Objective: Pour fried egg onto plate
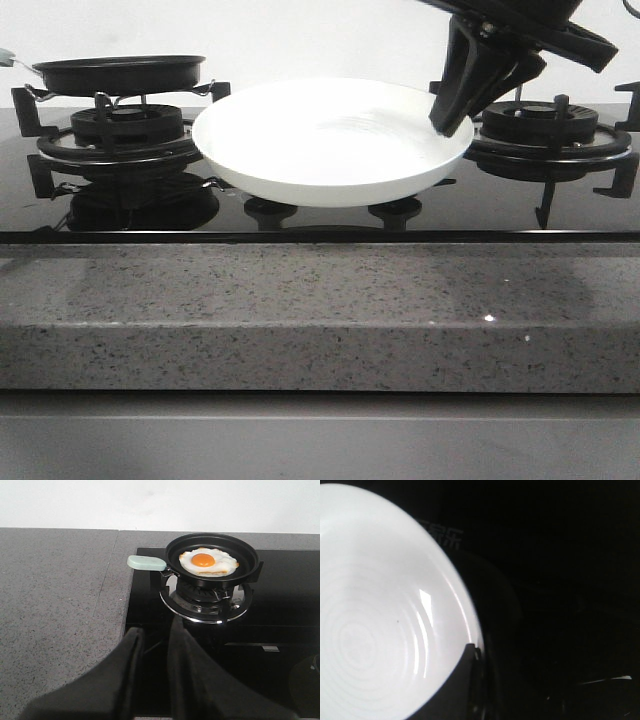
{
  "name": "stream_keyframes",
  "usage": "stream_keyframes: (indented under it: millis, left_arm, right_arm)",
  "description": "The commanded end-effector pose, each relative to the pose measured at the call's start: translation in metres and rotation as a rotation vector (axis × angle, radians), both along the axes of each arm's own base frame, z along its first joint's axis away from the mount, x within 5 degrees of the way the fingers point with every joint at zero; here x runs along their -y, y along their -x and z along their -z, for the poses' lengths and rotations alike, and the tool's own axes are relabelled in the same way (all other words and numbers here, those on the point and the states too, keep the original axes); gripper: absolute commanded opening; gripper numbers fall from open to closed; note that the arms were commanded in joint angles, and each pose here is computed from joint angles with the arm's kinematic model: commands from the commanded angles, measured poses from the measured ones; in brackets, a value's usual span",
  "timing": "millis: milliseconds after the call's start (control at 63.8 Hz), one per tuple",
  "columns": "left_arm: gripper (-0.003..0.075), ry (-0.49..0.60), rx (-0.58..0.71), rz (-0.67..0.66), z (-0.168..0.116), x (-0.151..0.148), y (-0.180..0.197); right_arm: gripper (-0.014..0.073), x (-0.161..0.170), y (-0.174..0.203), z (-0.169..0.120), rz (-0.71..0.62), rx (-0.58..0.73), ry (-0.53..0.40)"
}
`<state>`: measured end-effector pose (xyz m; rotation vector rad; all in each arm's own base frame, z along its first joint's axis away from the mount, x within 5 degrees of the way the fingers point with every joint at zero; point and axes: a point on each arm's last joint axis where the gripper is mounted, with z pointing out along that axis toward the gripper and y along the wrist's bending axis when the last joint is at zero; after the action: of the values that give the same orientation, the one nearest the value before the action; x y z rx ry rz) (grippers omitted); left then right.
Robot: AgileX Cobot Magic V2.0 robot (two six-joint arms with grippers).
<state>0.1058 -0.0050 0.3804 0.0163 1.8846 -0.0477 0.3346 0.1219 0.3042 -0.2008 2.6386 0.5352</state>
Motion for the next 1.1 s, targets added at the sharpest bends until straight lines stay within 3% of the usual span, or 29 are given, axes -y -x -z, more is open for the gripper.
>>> stream_keyframes:
  millis: [0, 1082]
  left_arm:
    - [0.0133, 0.008, 0.103, 0.000, -0.0172, 0.0001, -0.0013]
    - [0.0133, 0.035, 0.146, 0.009, -0.0210, 0.0015, -0.0032]
  right_arm:
    - [-0.0069, -0.0002, 0.0042, -0.0269, 0.011, 0.103, -0.054]
    - [-0.0069, -0.0002, 0.0042, -0.0269, 0.011, 0.103, -0.054]
